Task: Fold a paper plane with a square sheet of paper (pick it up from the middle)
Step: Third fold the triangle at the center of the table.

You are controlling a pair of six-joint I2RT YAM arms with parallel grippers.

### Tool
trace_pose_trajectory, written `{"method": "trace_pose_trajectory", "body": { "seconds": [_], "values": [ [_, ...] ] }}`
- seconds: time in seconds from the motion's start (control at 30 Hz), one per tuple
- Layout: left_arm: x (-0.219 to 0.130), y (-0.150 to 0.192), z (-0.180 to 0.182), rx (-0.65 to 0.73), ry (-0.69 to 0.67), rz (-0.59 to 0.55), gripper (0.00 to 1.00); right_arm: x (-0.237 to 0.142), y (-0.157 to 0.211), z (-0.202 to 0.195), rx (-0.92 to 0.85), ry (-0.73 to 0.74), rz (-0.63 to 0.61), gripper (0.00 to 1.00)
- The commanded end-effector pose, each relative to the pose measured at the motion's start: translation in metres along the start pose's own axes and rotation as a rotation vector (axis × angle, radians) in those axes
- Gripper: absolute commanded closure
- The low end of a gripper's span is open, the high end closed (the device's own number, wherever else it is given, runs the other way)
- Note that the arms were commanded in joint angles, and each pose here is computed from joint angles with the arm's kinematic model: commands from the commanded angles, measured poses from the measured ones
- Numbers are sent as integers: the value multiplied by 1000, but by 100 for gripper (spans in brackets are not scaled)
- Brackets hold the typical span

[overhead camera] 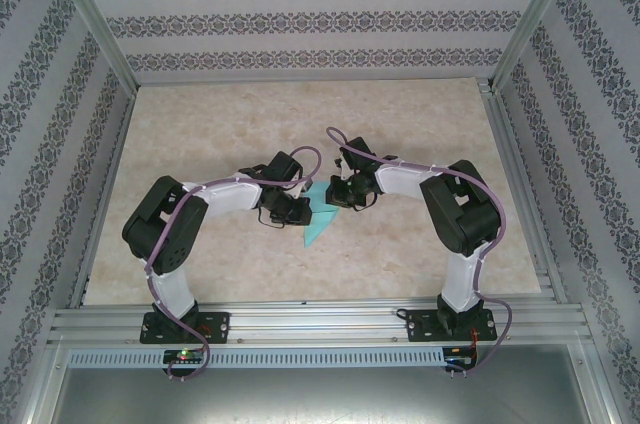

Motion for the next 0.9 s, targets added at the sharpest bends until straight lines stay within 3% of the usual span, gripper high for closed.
{"method": "trace_pose_trajectory", "body": {
  "seconds": [0.0, 0.6, 0.87],
  "values": [
    [-10, -3, -2, 37, 6, -35, 89, 18, 13, -15, 23, 68, 79, 90],
    [14, 0, 14, 9, -43, 12, 89, 13, 8, -10, 22, 48, 65, 89],
    [15, 2, 14, 18, -35, 35, 89, -35, -6, 8, 4, -11, -80, 86]
  ]
}}
Point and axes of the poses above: each hand's point on the last joint's axis, 136 mm out from that joint toward the fingers, its own x axis out along the fingers, its own z axis along the line the jaws close on, y = z × x, the point moved 10 cm from there along -x, back along the fingers, and after that the axes turned 9 degrees about -x, right-handed, at the moved point
